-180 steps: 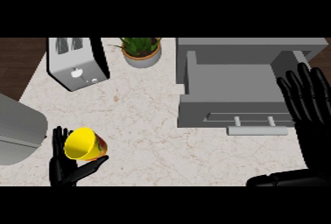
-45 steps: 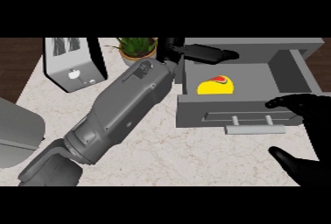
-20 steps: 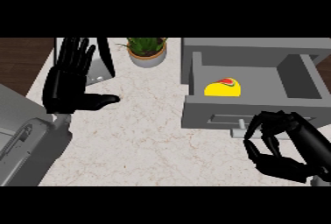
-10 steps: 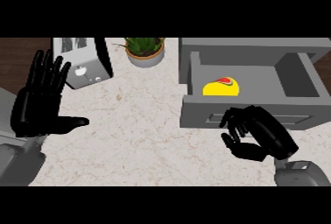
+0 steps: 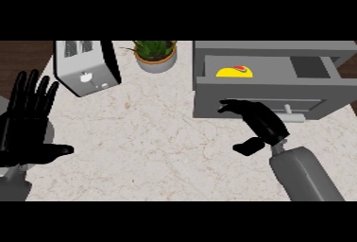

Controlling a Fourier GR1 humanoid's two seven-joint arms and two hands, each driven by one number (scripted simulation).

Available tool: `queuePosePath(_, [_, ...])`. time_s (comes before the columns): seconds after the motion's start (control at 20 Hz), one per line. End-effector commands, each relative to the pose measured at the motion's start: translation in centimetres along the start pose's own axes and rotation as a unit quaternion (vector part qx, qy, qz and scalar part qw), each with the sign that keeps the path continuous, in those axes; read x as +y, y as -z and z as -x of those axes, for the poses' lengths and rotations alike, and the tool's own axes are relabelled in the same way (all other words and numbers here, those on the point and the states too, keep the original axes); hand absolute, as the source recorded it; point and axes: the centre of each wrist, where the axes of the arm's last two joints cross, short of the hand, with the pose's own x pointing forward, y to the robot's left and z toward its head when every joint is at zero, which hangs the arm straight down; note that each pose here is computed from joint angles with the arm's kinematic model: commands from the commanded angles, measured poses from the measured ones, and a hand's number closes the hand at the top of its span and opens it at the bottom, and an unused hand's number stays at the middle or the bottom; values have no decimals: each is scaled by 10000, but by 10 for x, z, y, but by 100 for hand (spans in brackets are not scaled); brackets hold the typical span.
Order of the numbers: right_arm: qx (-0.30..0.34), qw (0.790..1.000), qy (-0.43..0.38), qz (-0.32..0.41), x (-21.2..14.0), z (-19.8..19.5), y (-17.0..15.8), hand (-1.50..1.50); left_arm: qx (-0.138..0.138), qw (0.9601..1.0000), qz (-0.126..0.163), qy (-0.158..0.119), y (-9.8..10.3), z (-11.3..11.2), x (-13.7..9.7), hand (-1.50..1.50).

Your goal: Pick up the cup, place it into the drawer and close the drawer

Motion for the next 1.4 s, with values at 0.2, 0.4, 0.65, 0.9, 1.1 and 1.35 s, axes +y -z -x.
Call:
queuePosePath(0.2, [164,9996,117,-191,35,40,29,-150,32,9999,97,-96,-3,-2,12,-150])
queuePosePath(0.4, [161,9990,399,-149,-4,58,53,-150,-36,9999,118,-84,8,-3,27,-150])
queuePosePath(0.65, [217,9981,559,-154,-20,68,66,-150,70,9998,55,-182,-9,11,33,-150])
queuePosePath(0.9, [363,9980,453,-253,-51,83,63,-150,-30,9997,155,-195,-6,9,16,-150])
queuePosePath(1.1, [411,9983,395,-113,-58,88,61,-150,69,9993,310,-192,-10,18,18,-150])
queuePosePath(1.35, [437,9976,524,-64,-80,91,62,-150,-34,9995,301,-109,-4,14,21,-150])
